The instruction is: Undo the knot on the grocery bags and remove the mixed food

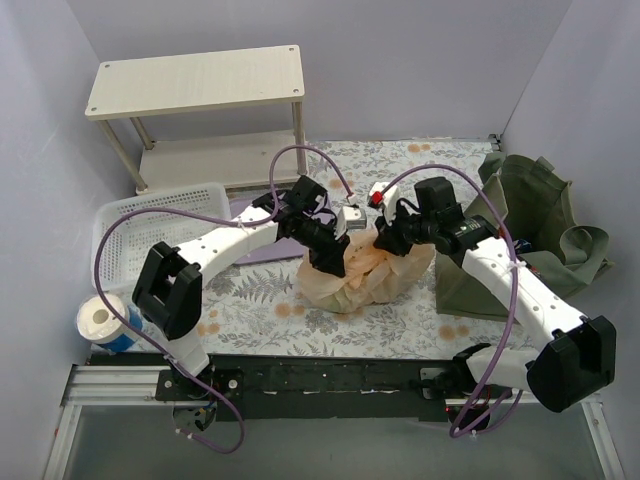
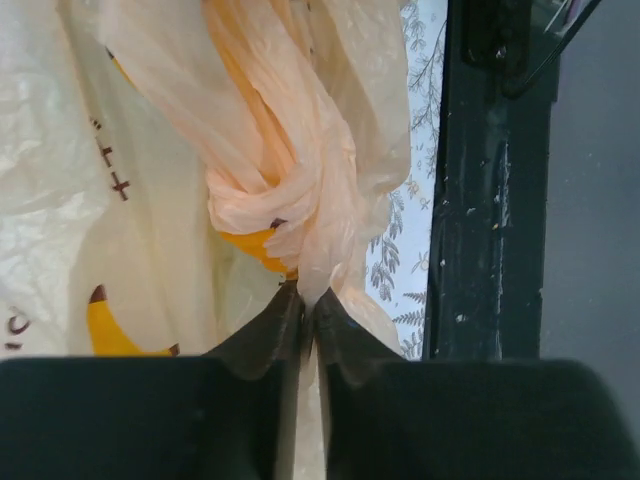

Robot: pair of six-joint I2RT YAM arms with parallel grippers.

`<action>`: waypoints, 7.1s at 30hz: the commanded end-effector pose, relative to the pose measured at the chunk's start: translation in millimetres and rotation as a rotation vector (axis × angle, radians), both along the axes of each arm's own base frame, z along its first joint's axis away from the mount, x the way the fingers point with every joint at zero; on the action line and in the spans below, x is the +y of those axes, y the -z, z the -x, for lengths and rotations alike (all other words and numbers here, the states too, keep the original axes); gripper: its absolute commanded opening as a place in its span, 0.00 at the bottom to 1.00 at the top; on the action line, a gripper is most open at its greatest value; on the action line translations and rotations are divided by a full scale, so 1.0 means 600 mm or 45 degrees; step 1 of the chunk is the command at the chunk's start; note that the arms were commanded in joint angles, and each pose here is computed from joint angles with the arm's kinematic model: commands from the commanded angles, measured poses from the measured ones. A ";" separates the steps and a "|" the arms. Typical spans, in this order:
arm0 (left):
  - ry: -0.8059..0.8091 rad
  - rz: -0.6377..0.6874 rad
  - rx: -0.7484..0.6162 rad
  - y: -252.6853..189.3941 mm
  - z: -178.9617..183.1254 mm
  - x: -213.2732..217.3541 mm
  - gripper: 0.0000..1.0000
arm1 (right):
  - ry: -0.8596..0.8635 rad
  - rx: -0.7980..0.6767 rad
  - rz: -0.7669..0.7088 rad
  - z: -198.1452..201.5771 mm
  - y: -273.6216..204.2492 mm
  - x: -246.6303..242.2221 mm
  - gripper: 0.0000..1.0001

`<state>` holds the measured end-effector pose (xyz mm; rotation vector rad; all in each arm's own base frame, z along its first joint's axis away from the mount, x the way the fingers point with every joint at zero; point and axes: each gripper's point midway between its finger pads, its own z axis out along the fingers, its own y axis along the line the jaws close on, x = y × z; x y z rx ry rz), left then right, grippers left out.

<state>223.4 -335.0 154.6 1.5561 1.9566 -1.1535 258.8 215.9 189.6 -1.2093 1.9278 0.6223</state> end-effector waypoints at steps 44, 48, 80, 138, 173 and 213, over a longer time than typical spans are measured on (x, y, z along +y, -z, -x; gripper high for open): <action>-0.511 0.164 -0.391 -0.120 -0.058 0.077 0.71 | 0.418 -0.279 -0.094 0.023 -0.136 -0.247 0.62; -0.442 0.319 -0.512 -0.219 -0.058 0.062 0.98 | 0.287 -0.418 -0.127 0.036 -0.217 -0.218 0.80; 0.372 0.430 -0.609 -0.208 0.092 -0.112 0.98 | 0.447 -0.638 -0.051 -0.062 -0.309 -0.125 0.01; -0.511 0.529 -0.665 -0.451 -0.034 0.035 0.98 | 0.569 -0.893 -0.051 0.096 -0.472 -0.262 0.72; -0.481 0.068 -0.250 -0.140 0.011 -0.129 0.26 | 0.050 -0.655 -0.135 0.275 -0.169 -0.165 0.32; -0.449 0.271 0.016 -0.203 -0.051 -0.091 0.00 | 0.725 -0.623 0.178 -0.100 -0.275 -0.189 0.26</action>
